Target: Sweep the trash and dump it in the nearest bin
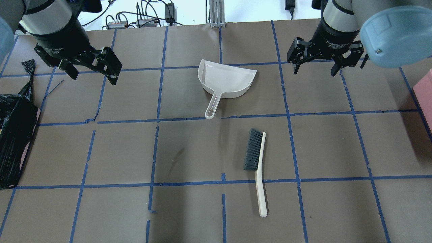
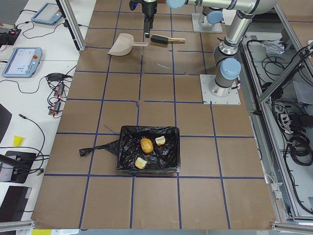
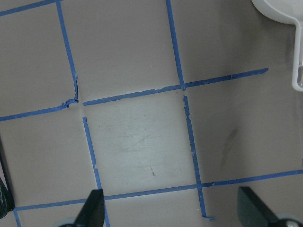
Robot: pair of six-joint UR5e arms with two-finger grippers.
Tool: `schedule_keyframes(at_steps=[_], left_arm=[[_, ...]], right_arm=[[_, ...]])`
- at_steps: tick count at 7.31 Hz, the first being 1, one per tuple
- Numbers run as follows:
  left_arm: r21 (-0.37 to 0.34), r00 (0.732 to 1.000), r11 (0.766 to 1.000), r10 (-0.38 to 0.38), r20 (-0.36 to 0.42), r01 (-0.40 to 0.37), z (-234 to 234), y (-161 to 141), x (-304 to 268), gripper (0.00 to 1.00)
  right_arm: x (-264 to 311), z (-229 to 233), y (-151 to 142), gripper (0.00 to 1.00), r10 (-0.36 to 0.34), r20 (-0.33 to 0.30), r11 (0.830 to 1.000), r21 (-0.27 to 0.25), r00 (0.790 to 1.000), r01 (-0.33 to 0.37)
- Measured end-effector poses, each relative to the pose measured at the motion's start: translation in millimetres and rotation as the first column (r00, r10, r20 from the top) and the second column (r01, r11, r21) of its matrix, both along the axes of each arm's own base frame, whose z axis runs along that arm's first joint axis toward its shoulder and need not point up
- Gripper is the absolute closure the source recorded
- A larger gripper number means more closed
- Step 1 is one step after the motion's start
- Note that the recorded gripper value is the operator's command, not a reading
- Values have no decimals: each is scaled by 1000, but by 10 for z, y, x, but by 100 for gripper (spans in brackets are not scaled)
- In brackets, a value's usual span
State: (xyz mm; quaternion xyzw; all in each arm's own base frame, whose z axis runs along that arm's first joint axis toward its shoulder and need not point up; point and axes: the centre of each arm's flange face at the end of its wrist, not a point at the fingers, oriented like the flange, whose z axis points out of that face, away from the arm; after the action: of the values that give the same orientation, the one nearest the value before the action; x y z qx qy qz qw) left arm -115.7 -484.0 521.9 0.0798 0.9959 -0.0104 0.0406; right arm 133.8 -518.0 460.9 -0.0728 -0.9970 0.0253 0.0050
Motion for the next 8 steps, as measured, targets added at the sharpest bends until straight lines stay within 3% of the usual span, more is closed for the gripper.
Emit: schedule_keyframes(at_steps=[8], left_arm=[[-25, 1000, 1000, 19, -1, -19, 111, -57, 20, 0]], right_arm=[[-1, 18, 1, 0, 1, 2, 1000, -7, 1000, -1]])
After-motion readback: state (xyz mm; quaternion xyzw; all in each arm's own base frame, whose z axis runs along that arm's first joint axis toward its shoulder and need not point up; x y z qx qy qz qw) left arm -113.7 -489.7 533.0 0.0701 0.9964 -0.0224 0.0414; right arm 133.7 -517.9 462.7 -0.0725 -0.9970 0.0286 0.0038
